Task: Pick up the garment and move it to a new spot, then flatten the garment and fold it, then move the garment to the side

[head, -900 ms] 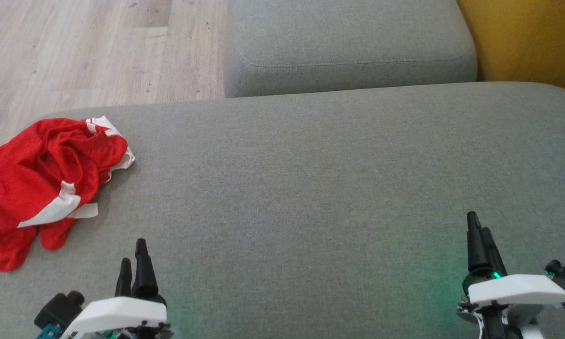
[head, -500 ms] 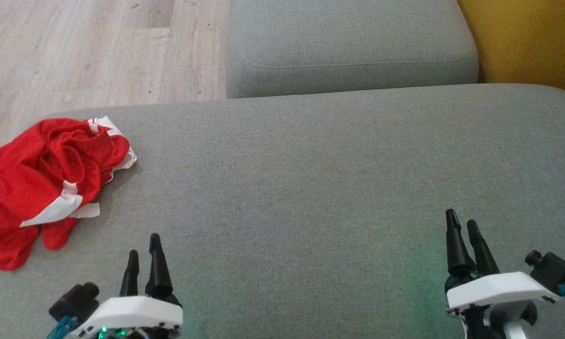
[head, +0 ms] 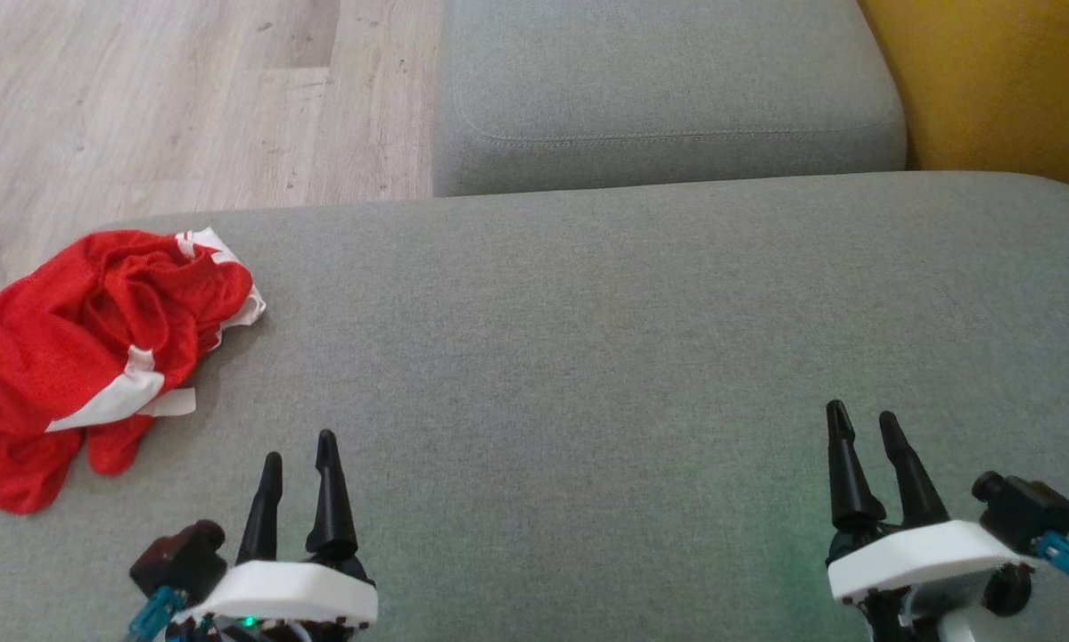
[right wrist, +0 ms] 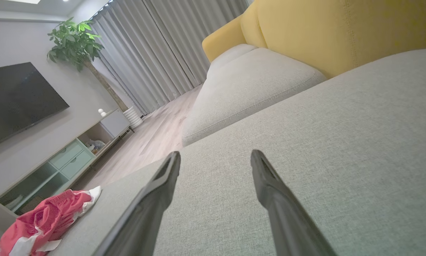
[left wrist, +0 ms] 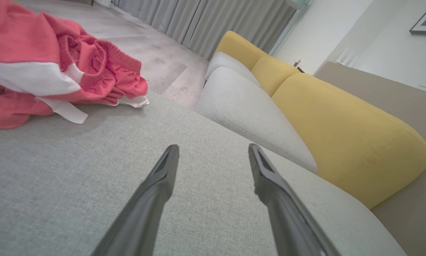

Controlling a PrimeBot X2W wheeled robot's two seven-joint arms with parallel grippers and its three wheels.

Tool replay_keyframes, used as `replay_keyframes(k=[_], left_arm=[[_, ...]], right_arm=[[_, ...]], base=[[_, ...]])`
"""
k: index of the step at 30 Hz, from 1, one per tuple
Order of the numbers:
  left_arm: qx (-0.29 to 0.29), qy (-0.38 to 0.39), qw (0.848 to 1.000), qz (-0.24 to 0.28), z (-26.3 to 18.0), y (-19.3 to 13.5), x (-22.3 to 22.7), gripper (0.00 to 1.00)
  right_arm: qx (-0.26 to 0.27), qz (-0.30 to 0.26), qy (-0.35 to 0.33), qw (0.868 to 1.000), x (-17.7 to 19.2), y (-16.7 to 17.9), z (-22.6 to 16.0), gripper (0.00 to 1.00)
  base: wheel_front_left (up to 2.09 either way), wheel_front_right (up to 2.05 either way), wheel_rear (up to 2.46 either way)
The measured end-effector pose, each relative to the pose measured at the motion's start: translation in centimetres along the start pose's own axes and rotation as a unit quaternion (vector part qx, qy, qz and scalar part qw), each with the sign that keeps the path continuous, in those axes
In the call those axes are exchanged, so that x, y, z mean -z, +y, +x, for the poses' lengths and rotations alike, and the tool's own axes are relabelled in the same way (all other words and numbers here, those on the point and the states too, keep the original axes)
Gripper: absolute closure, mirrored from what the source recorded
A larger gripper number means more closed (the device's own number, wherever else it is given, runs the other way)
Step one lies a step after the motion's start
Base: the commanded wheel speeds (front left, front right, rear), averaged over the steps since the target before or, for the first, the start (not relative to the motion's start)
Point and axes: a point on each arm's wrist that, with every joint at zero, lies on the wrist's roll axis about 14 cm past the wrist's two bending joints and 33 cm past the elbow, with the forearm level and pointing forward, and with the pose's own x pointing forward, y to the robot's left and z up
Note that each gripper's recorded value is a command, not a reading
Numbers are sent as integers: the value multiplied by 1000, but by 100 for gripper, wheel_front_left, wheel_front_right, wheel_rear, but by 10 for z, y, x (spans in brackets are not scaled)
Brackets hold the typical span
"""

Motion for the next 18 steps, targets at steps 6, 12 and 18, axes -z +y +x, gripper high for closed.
replay_keyframes(k=[6, 12, 18], left_arm=[[7, -11, 999, 34, 0, -5, -4, 0], [21, -18, 997, 76, -1, -13, -4, 0], [27, -27, 992, 118, -2, -18, -5, 0]], right_arm=[[-1, -29, 1, 1000, 2, 0, -5, 0], [-5, -61, -9, 998, -2, 0, -6, 0], [-10, -99, -17, 995, -5, 2, -8, 0]], base=[[0, 0, 0], [0, 0, 0], [0, 0, 0]])
